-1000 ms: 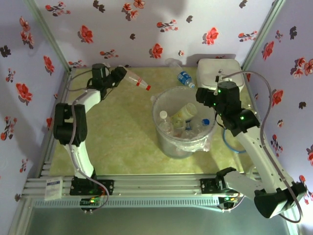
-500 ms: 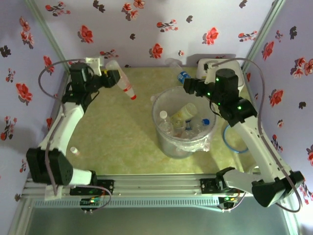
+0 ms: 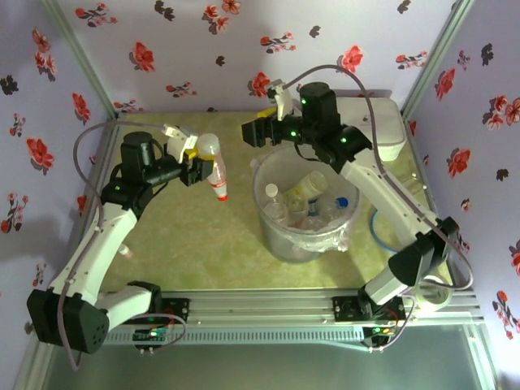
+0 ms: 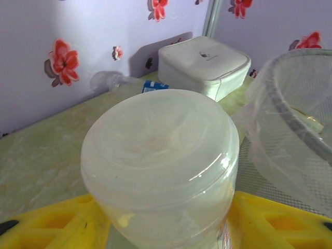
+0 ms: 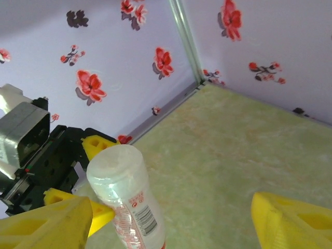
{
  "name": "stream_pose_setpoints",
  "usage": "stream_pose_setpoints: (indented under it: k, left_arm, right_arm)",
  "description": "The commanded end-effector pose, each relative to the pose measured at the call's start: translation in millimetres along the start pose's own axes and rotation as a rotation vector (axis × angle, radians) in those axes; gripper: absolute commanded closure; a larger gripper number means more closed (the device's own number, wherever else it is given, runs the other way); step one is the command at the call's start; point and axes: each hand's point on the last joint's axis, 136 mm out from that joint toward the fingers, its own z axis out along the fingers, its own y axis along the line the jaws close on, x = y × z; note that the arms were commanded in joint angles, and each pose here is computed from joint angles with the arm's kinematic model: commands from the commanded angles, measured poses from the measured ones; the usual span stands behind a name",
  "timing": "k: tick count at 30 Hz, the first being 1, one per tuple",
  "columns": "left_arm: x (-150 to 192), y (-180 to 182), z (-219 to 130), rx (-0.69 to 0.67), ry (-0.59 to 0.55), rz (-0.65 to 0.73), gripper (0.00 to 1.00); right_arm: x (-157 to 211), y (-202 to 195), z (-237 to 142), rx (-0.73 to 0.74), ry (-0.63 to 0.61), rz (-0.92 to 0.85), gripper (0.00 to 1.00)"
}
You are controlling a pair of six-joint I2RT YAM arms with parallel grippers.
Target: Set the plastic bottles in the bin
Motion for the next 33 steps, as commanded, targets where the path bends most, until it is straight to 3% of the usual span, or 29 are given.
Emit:
stream_pose_setpoints:
  k: [1,6,16,33]
  left_arm:
    - [-2,-14,-3,0.065,-0.003,0.051,0.41]
    - [-2,-16,2,0.086,-0.013,0.062,0.40]
    - [-12,-12,17,0.038,-0.042,0.121,0.40]
    - [-30,-7,18,-0.033,-0.087,0.184,0.40]
  right_arm:
    - [-8,21,8,-0.105,-0.002,0.027,0.20]
    - [1,37,30,-0.206,0.049,0.094,0.22]
    - [19,43,64,-0.267,0.115,0.225,0.23]
    - [41,42,81,-0.287,0.197,0.289,0.17]
